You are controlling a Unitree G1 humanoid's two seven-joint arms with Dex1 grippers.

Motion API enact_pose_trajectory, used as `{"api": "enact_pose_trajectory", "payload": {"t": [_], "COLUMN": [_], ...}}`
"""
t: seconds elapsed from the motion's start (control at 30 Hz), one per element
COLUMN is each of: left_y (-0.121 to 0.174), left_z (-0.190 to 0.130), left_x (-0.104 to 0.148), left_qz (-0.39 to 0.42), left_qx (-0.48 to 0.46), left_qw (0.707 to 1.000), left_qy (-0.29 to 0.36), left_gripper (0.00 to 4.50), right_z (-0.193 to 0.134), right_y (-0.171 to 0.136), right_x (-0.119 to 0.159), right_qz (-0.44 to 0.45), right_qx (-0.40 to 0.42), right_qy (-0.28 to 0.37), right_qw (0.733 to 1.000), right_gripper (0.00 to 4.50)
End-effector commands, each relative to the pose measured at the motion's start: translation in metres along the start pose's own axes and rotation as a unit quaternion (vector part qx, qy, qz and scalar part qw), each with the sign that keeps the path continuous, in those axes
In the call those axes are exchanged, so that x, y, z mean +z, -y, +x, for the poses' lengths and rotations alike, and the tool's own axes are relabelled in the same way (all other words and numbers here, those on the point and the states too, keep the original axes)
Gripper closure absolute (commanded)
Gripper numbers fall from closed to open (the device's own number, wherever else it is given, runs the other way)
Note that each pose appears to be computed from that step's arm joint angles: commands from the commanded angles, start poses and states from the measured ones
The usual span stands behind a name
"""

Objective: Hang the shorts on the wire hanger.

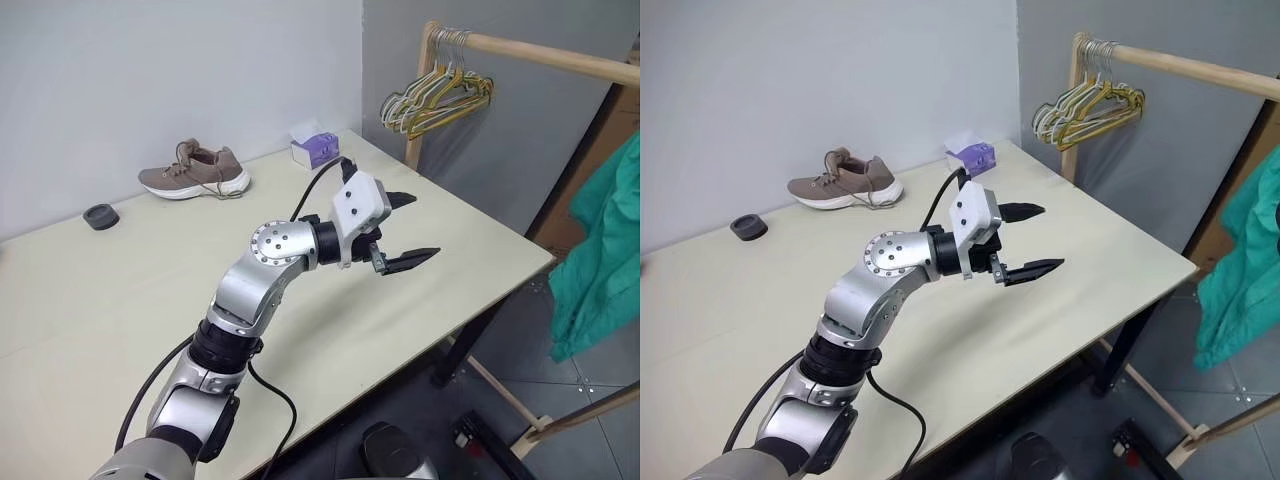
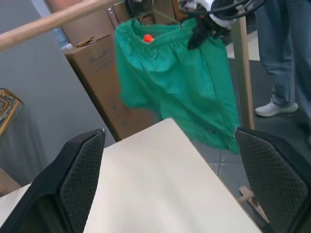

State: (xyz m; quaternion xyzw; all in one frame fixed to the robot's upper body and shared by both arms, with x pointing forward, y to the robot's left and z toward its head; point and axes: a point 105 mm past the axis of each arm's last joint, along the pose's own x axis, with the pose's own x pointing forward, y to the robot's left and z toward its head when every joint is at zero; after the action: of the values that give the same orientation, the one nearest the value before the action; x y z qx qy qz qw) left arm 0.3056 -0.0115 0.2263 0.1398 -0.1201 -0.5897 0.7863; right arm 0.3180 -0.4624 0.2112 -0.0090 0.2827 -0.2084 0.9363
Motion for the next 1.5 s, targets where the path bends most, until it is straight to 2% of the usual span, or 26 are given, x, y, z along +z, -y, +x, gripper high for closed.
{"api": "enact_pose_trajectory", "payload": {"t": [0.03,0.23,0.47,0.57,0.77,0.9,0.93,1.07,1.17,1.3,1.43,1.5], "left_y": [0.001,0.013,0.015,0.018,0.022,0.021,0.021,0.017,0.011,-0.003,-0.027,-0.039], "left_z": [0.005,0.014,0.022,0.023,0.023,0.022,0.021,0.015,0.008,-0.003,-0.024,-0.039], "left_x": [0.021,0.026,0.038,0.038,0.036,0.033,0.032,0.024,0.017,0.008,-0.007,-0.014], "left_qz": [0.018,-0.005,-0.054,-0.062,-0.076,-0.080,-0.080,-0.080,-0.076,-0.063,-0.039,-0.039], "left_qx": [-0.012,-0.047,-0.065,-0.072,-0.083,-0.083,-0.083,-0.072,-0.053,-0.007,0.092,0.149], "left_qw": [0.999,0.999,0.996,0.994,0.993,0.993,0.993,0.994,0.996,0.998,0.994,0.987], "left_qy": [0.024,0.024,0.041,0.043,0.041,0.037,0.035,0.022,0.009,-0.009,-0.037,-0.048], "left_gripper": [0.02,0.02,0.02,0.00,0.00,0.00,0.00,0.00,0.00,0.00,0.00,0.00], "right_z": [-0.004,0.000,-0.004,-0.008,-0.021,-0.033,-0.037,-0.057,-0.068,-0.074,-0.080,-0.081], "right_y": [0.002,-0.006,-0.014,-0.014,-0.018,-0.015,-0.015,-0.018,-0.035,-0.059,-0.108,-0.115], "right_x": [0.012,0.008,0.019,0.025,0.034,0.043,0.047,0.069,0.081,0.092,0.092,0.093], "right_qz": [-0.006,0.000,0.039,0.063,0.104,0.100,0.100,-0.014,-0.087,-0.196,-0.240,-0.263], "right_qx": [0.004,0.023,0.057,0.067,0.112,0.112,0.111,0.070,0.056,0.008,0.055,0.030], "right_qy": [0.011,-0.009,0.018,0.033,0.057,0.089,0.101,0.180,0.233,0.308,0.372,0.390], "right_qw": [1.000,1.000,0.997,0.995,0.987,0.985,0.984,0.981,0.967,0.931,0.895,0.882], "right_gripper": [4.50,4.50,4.50,3.66,1.55,0.11,0.02,0.02,0.02,0.02,0.02,0.02]}}
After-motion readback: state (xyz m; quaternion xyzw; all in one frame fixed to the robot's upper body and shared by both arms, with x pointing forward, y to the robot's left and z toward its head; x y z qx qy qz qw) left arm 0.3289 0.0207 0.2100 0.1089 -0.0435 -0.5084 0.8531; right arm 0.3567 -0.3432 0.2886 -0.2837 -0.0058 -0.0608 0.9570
